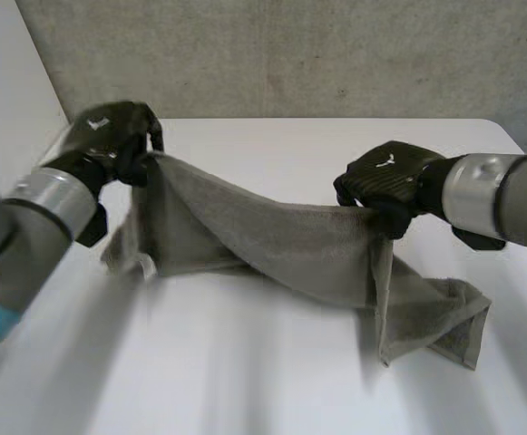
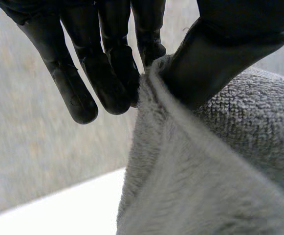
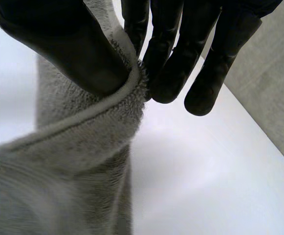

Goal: Fold the towel.

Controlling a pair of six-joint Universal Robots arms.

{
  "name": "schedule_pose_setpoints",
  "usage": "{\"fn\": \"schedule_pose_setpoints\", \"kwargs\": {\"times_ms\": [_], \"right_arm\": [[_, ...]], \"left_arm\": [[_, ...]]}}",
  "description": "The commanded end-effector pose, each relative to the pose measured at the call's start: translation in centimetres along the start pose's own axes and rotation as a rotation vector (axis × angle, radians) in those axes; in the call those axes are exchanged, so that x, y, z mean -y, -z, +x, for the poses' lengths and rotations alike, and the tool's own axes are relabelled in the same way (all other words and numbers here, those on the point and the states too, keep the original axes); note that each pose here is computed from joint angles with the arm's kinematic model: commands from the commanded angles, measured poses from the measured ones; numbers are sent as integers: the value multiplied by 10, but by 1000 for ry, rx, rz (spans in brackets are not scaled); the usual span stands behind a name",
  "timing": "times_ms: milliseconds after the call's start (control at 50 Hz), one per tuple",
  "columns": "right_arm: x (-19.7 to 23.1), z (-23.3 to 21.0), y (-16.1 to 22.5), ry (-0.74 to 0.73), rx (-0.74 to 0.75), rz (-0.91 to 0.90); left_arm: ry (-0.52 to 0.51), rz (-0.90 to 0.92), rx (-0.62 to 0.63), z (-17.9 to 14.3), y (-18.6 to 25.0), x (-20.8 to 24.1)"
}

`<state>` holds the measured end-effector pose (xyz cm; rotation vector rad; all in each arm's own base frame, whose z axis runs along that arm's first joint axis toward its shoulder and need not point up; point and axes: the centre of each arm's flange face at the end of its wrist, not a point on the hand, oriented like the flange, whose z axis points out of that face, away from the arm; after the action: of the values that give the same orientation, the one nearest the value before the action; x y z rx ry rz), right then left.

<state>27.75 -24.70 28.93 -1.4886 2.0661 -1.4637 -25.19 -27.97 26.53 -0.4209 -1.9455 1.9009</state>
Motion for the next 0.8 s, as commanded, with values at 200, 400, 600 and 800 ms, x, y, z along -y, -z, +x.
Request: {"fn": "schedule_pose_setpoints", "kwargs": {"times_ms": [200,400,600,800], "right_arm": [[149,109,17,45,-659,822],[108,65,-2,21,-354,704],[-14,12,-45,9,-151,323],[-92,-29,-63,-40,-30,88]], "left_arm": [[0,564,65,-5,-84,136],[29,538,29,-1,-75,104],[0,88,-80,0,-53,-57],[-225,-132,-83,-2,-19,-131]]}}
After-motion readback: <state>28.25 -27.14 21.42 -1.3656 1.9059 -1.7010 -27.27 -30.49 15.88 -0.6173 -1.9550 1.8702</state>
